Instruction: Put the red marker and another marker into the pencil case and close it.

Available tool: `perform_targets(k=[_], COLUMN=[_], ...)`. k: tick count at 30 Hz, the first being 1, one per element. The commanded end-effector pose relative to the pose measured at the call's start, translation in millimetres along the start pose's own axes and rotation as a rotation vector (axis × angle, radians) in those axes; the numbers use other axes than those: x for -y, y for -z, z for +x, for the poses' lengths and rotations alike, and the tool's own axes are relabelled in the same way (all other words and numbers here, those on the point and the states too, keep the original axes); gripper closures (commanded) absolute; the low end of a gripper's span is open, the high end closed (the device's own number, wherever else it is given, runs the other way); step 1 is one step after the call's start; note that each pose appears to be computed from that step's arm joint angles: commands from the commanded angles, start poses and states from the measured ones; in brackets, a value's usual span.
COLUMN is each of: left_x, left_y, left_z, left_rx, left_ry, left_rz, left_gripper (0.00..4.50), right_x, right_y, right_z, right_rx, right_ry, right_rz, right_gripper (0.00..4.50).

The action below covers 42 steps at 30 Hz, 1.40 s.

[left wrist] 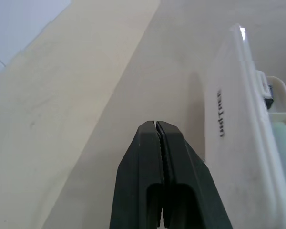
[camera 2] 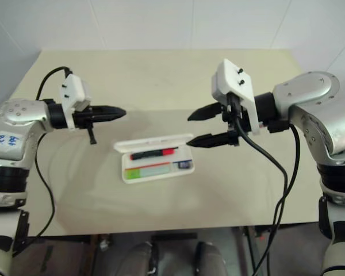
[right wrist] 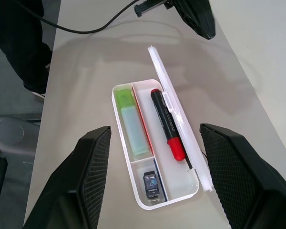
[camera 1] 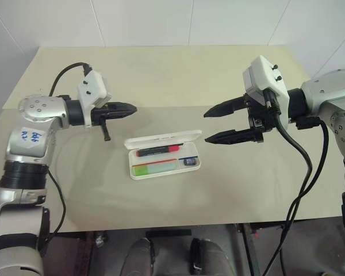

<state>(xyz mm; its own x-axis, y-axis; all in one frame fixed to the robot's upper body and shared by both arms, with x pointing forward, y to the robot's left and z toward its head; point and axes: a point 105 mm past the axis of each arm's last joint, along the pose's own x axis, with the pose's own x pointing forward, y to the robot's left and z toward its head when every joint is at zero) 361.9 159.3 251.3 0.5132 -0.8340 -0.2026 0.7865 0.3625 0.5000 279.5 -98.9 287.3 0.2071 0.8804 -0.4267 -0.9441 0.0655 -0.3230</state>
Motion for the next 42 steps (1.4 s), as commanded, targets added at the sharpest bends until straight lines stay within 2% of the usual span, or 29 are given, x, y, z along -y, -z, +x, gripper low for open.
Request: perform_targets(k=[1, 8, 13, 23, 32, 42], left_x=[0.8, 14.7, 29.4, 35.1, 70.7, 95.9], left_y=[-12.9, -9.9, 1.0, 4.8, 8.3, 40.7], left_z=[10.2, 19.9, 19.4, 31.5, 56.3, 65.5], left_rx=[0.046, 0.025, -0.025, -0.031, -0.008, -0.126], left_ry=[0.051, 0.200, 0.313, 0.327, 0.443, 0.509], left_rz=[0.038, 0.049, 0.020, 0.040, 0.048, 0.119], left_gripper=[4.46, 4.46, 4.46, 4.46, 4.46, 4.46], right_x=[-2.6, -5.7, -6.6, -8.6, -9.6, -10.8], right_y=[-9.5, -7.0, -5.5, -5.1, -5.9, -5.4], right_z=[-11.1, -14.2, -15.9, -16.6, -15.9, -16.2], right_rx=[0.011, -0.001, -0.007, -0.011, -0.010, -0.013], right_ry=[0.041, 0.050, 0.058, 0.061, 0.057, 0.066], right_rz=[-0.042, -0.027, -0.022, -0.014, -0.011, 0.000], right_gripper=[1.35, 1.35, 1.35, 1.35, 1.35, 1.35])
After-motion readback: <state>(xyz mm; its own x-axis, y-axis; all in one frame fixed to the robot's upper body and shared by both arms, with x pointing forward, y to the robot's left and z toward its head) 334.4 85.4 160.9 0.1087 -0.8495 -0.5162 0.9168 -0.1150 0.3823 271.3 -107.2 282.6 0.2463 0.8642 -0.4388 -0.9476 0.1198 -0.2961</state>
